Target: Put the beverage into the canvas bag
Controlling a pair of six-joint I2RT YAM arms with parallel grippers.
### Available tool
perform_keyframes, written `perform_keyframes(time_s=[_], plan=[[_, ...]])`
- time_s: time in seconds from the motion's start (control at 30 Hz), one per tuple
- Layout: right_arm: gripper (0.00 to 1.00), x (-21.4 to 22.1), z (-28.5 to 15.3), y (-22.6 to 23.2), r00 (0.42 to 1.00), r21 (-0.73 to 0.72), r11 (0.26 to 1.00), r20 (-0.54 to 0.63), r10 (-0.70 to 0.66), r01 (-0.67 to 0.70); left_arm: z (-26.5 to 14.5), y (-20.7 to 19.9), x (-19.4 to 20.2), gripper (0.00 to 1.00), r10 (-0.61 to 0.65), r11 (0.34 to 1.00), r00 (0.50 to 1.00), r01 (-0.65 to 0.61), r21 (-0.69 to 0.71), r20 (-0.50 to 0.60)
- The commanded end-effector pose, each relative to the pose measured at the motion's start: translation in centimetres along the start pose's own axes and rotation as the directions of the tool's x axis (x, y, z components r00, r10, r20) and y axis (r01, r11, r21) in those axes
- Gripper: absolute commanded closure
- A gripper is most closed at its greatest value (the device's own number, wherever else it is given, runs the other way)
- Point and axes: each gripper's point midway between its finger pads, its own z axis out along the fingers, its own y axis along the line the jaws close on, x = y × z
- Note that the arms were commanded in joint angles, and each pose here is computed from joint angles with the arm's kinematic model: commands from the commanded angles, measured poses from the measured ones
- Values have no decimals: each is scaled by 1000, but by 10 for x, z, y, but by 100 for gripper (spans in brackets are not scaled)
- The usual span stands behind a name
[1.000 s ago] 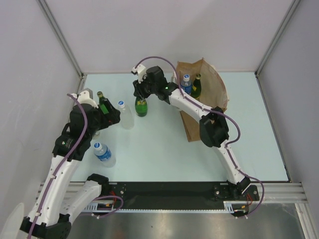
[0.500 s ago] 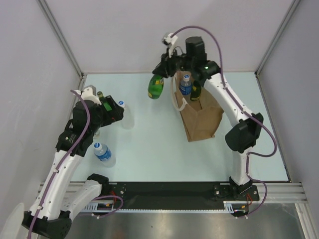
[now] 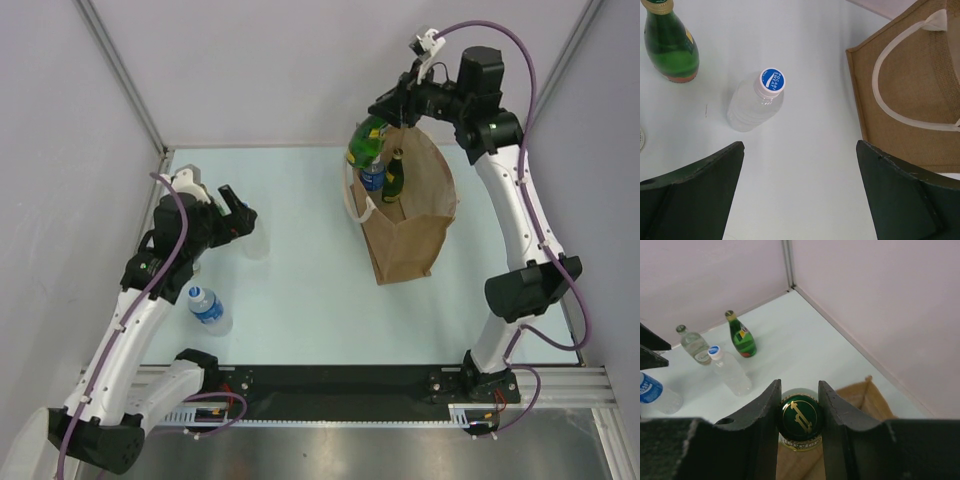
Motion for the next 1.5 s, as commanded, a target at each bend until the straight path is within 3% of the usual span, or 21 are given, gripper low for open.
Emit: perform_keyframes(time_s=[0.0, 0.33, 0.53, 0.87, 1.2, 1.47], plan=[[100, -40, -39, -2, 988, 80, 989, 82, -129, 122, -1, -17, -20, 0, -31, 998, 998, 28, 61, 49], [100, 43, -52, -51, 984, 230, 959, -99, -145, 165, 5, -17, -16, 0, -38, 997, 999, 36, 64, 30], [100, 82, -48, -87, 979, 343, 921, -149, -139, 183, 8, -16, -11, 0, -43, 997, 999, 42, 64, 17], [100, 137, -33, -120, 977, 425, 881, -116, -178, 210, 13, -14, -5, 0, -51, 997, 999, 50, 65, 11], [100, 155, -22, -132, 964, 436, 862, -58, -260, 258, 14, -10, 2, 0, -57, 997, 998, 57, 58, -1], [100, 195, -18, -135, 969, 433, 867, -97, -227, 247, 14, -10, 3, 0, -56, 997, 998, 56, 57, -3]])
